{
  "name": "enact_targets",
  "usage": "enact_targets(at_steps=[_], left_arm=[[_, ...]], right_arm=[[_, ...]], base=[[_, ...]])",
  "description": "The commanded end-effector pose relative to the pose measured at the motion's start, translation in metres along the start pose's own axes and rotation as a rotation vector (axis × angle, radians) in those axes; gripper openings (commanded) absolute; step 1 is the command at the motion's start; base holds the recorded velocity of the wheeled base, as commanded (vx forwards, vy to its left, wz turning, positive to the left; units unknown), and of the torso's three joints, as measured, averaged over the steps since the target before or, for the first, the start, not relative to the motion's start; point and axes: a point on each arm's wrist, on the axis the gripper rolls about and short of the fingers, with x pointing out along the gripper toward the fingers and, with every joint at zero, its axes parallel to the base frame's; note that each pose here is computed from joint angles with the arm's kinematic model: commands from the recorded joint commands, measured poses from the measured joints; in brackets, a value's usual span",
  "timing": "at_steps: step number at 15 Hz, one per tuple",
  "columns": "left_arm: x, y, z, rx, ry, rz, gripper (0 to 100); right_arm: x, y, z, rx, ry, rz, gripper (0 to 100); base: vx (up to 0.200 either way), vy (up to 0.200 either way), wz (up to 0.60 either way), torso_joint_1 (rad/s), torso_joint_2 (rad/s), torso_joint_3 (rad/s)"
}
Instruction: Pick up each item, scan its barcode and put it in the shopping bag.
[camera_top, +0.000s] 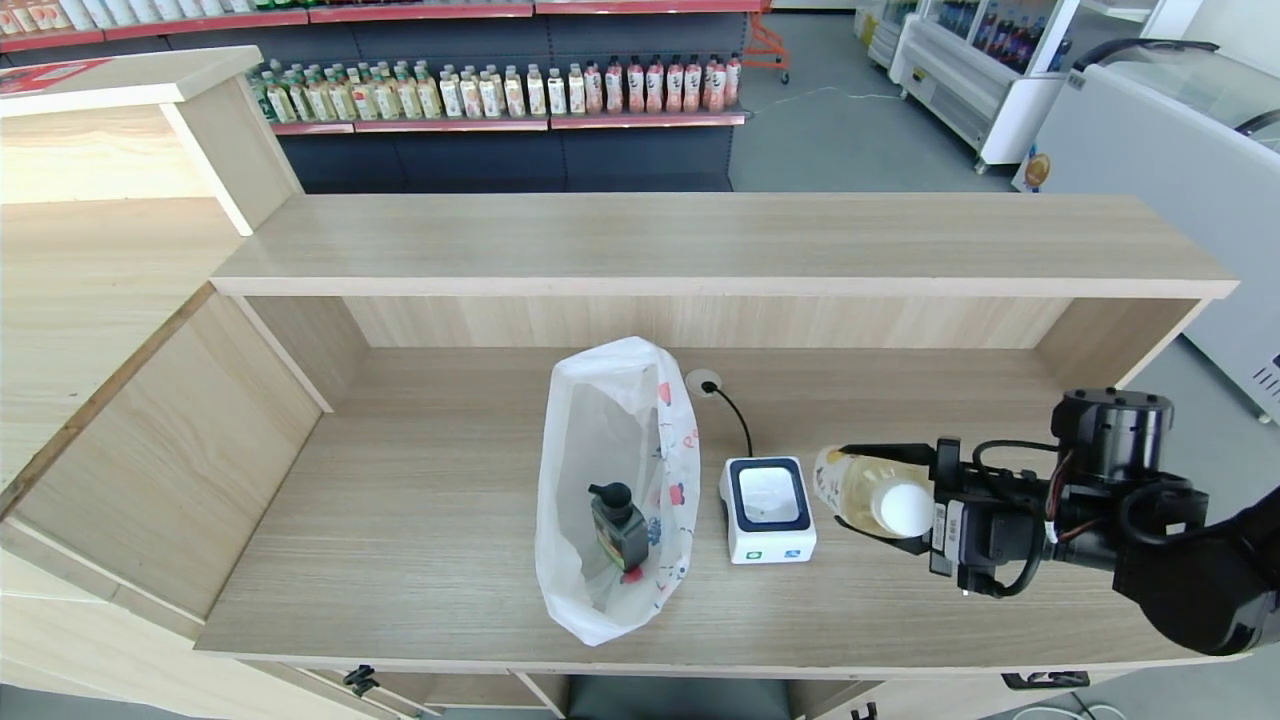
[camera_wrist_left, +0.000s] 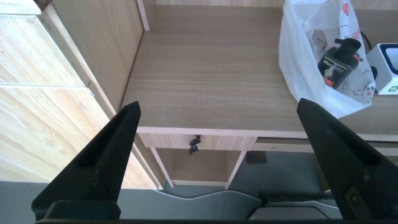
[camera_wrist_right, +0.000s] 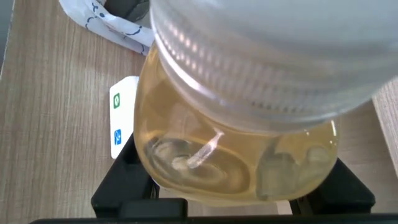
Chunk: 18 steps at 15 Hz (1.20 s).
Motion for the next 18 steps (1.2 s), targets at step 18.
enact_targets(at_steps=[18], left_arm=[[0.000,0.000,0.000,0.000,0.000,0.000,100]], right_arm=[[0.055,0.011,-0.033,-0.027,-0.280,0.055,0]], base=[[0.000,0.000,0.00,0.000,0.00,0.000]])
